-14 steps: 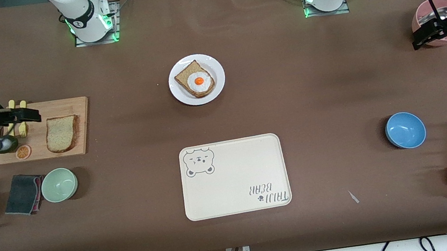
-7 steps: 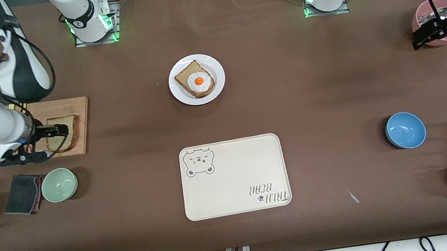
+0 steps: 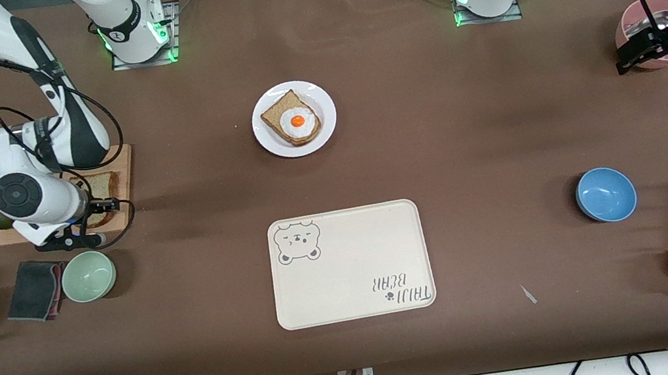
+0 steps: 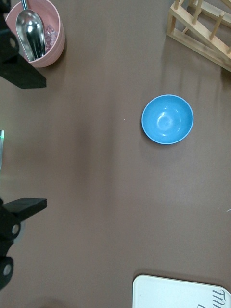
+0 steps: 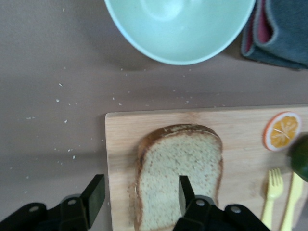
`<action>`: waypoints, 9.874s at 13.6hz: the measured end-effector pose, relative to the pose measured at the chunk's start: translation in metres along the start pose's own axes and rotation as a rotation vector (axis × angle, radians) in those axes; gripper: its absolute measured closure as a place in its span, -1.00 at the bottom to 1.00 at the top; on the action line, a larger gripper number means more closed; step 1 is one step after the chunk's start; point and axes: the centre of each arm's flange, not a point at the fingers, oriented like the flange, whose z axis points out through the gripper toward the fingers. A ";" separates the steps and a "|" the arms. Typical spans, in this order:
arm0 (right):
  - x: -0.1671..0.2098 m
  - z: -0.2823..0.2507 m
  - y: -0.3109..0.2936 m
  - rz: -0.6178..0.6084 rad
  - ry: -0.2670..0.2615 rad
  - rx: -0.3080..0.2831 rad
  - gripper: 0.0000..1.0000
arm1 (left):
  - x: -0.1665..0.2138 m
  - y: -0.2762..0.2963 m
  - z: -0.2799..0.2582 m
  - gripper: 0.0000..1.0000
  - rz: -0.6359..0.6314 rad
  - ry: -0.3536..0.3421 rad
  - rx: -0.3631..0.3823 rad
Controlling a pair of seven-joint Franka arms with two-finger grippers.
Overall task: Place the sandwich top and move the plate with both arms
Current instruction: 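Reach the right gripper down to the bread slice on the cutting board, then grasp the bread slice with the right gripper and lift it, then carry the bread with the right gripper and lay it on the egg slice, then open the right gripper and withdraw it while the left gripper moves out, then reach the left gripper to the rim of the white plate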
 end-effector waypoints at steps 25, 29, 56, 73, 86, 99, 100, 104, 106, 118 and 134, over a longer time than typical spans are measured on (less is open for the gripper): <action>-0.017 0.051 0.000 -0.032 0.031 -0.038 0.79 | 0.001 0.000 0.002 -1.00 0.000 -0.004 0.000; -0.011 0.044 0.002 -0.029 0.030 -0.045 0.79 | 0.001 0.000 0.003 -1.00 0.000 -0.006 0.000; -0.141 -0.137 -0.456 -0.105 -0.074 0.131 0.79 | 0.002 0.000 0.004 -1.00 0.000 -0.007 0.000; -0.169 -0.100 -0.508 -0.040 -0.058 0.096 -0.56 | 0.002 0.000 0.004 -1.00 0.000 -0.008 0.001; -0.030 -0.215 -0.273 -0.123 -0.018 0.137 -1.00 | 0.007 0.001 0.008 -1.00 0.001 0.000 0.001; 0.003 -0.300 0.024 -0.133 -0.023 0.312 -1.00 | 0.034 0.013 0.046 -1.00 0.015 0.031 -0.011; 0.000 -0.304 0.030 -0.141 -0.017 0.312 -1.00 | 0.035 0.014 0.053 -1.00 0.016 0.030 -0.011; -0.010 -0.317 0.027 -0.208 -0.012 0.235 -1.00 | 0.030 0.014 0.081 -1.00 0.017 0.058 -0.014; -0.012 -0.317 0.033 -0.211 0.012 0.247 -1.00 | 0.021 0.013 0.093 -1.00 0.017 0.071 -0.015; -0.076 -0.310 0.055 -0.061 0.139 0.271 -1.00 | -0.010 0.045 0.154 -1.00 -0.006 0.074 -0.174; -0.074 -0.324 0.092 0.004 0.164 0.281 -1.00 | -0.049 0.230 0.268 -1.00 -0.141 0.001 -0.700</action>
